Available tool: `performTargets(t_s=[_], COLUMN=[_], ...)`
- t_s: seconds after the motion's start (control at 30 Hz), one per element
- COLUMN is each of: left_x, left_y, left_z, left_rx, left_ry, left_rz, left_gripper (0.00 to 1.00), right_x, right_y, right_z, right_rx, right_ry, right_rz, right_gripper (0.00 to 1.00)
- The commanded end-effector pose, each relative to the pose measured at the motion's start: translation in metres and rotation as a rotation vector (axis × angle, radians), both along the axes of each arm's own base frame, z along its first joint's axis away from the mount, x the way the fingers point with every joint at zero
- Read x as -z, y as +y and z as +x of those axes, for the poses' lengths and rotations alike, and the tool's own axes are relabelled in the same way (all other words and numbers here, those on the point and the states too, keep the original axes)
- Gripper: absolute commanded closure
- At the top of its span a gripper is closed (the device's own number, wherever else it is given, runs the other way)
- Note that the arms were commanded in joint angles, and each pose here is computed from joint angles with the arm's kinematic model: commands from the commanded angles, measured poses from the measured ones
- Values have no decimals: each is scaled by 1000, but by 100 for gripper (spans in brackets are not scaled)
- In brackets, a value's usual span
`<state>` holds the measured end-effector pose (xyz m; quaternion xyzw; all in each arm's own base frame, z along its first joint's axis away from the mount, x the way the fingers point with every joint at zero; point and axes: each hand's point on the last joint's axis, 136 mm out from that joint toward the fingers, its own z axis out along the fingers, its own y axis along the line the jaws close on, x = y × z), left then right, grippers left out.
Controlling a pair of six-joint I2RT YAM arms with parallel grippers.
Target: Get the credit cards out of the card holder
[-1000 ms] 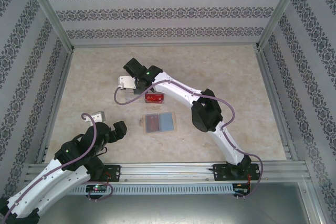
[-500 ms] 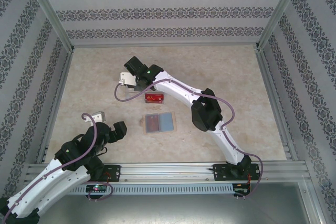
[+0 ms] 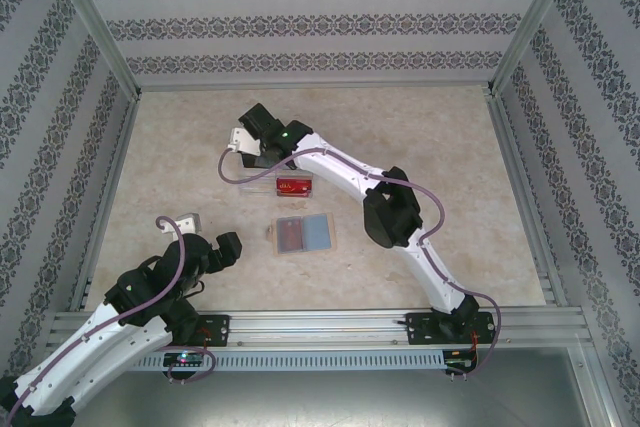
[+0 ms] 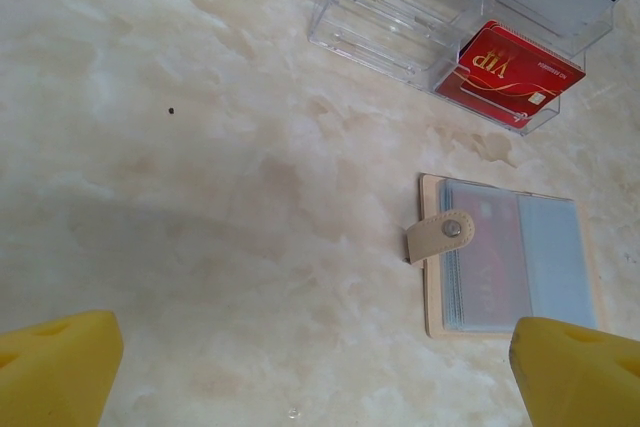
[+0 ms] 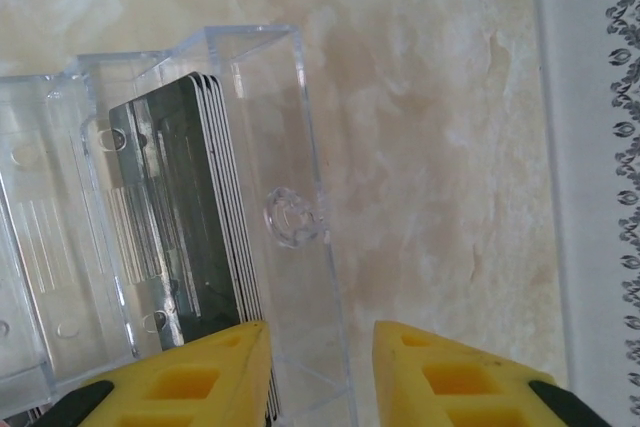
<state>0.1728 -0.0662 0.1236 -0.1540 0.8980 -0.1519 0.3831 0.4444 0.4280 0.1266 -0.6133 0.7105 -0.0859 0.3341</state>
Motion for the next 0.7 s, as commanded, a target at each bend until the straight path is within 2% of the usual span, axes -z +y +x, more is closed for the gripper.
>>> performTargets(t_s=[0.0,0.23,0.33,0.5,0.67], left_x=[5,0,-3,-5,0], left_y=[4,-6,-17,-41,-68], left_z=[-3,0,3,11,21], left_rx=[-6,38,74,151,214], left_ry=[12,-1,-10,-8,16], left_rz=[15,-11,-37,-89,-136], left_gripper=[0,0,4,17,32], right_x=[-39,-84,-99,-101,-73], right_y=[1,-12,-24,-53,-95], right_z=[-5,-30,-48,-83,-114], right_rx=[48,170,242,359,559], right_ry=[0,74,129,254,426], right_rz=[139,371,508,744,826], right_gripper=[65,67,67,71,74])
